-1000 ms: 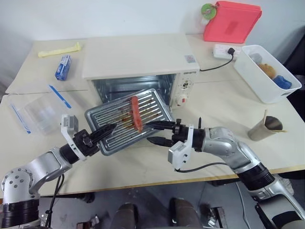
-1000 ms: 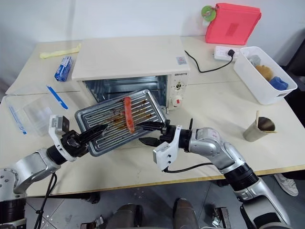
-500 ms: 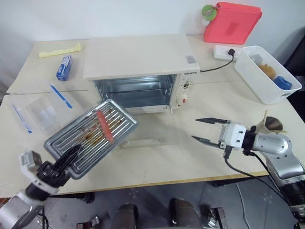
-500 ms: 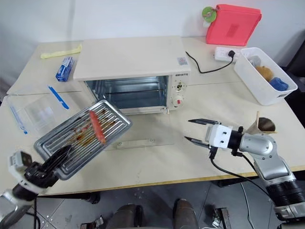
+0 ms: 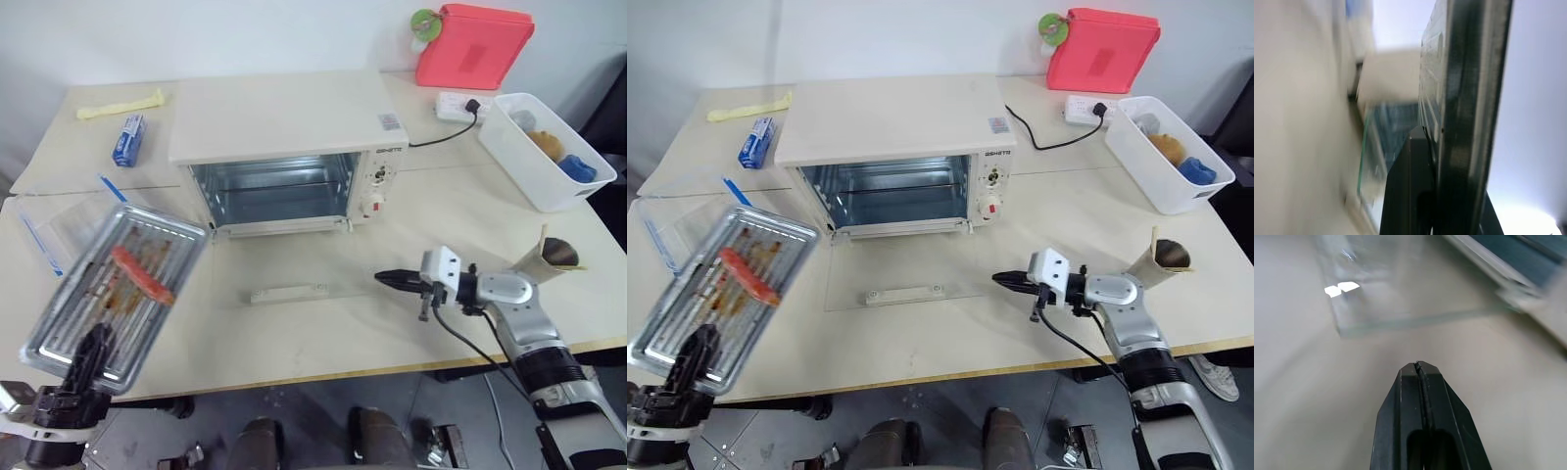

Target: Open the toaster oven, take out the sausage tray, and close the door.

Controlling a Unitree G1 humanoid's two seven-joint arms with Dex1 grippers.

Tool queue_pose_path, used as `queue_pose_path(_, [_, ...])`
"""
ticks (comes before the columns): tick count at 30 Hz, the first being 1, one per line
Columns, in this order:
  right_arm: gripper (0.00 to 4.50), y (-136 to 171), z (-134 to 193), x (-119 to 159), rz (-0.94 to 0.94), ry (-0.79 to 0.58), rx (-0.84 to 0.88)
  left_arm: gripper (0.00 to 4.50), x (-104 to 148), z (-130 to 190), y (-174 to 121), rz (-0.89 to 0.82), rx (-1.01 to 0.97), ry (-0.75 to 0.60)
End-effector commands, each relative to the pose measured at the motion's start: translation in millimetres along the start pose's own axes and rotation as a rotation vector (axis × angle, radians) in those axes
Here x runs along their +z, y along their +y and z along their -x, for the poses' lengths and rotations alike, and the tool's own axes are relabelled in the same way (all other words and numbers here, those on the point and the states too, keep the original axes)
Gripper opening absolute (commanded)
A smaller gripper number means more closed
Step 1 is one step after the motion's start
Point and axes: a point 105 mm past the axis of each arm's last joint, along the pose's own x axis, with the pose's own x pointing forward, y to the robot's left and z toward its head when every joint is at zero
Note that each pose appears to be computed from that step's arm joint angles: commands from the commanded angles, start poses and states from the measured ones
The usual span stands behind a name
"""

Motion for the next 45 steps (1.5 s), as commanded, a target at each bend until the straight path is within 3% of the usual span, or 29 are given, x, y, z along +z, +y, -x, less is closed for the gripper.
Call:
queue_pose_path(1, [0.02,-3,-7,16,-0.017,-0.075,0.039,0.00,16,1,-15,-0.045,-0.049,-0.129])
queue_pose_path(10, [0.02,-8,-9,60,-0.011,-0.221,0.042,0.00,12,-4,-23,-0.061,-0.068,-0.163])
queue_pose_path(19, [0.02,-42,5,137,-0.048,-0.484,-0.108,0.00,4,-4,-26,-0.061,-0.053,-0.175])
queue_pose_path(23, [0.02,-36,17,140,-0.018,-0.450,-0.099,0.00,-11,-7,-27,-0.041,-0.036,-0.133])
queue_pose_path(28, [0.02,-26,37,116,-0.141,-0.334,-0.093,0.00,-27,-2,-20,-0.010,0.017,-0.059])
queue_pose_path(32, [0.90,-10,56,98,-0.146,-0.243,-0.107,0.00,-42,4,-13,0.024,0.059,0.039])
queue_pose_path(38, [3.02,15,71,89,-0.107,-0.171,-0.130,0.00,-55,1,-7,0.050,0.071,0.203])
queue_pose_path(42, [4.42,48,78,78,0.001,-0.050,-0.059,0.00,-69,-11,-1,0.057,0.075,0.436])
queue_pose_path(45, [4.49,59,94,80,0.023,-0.056,-0.179,0.00,-92,-30,5,0.064,0.086,0.750])
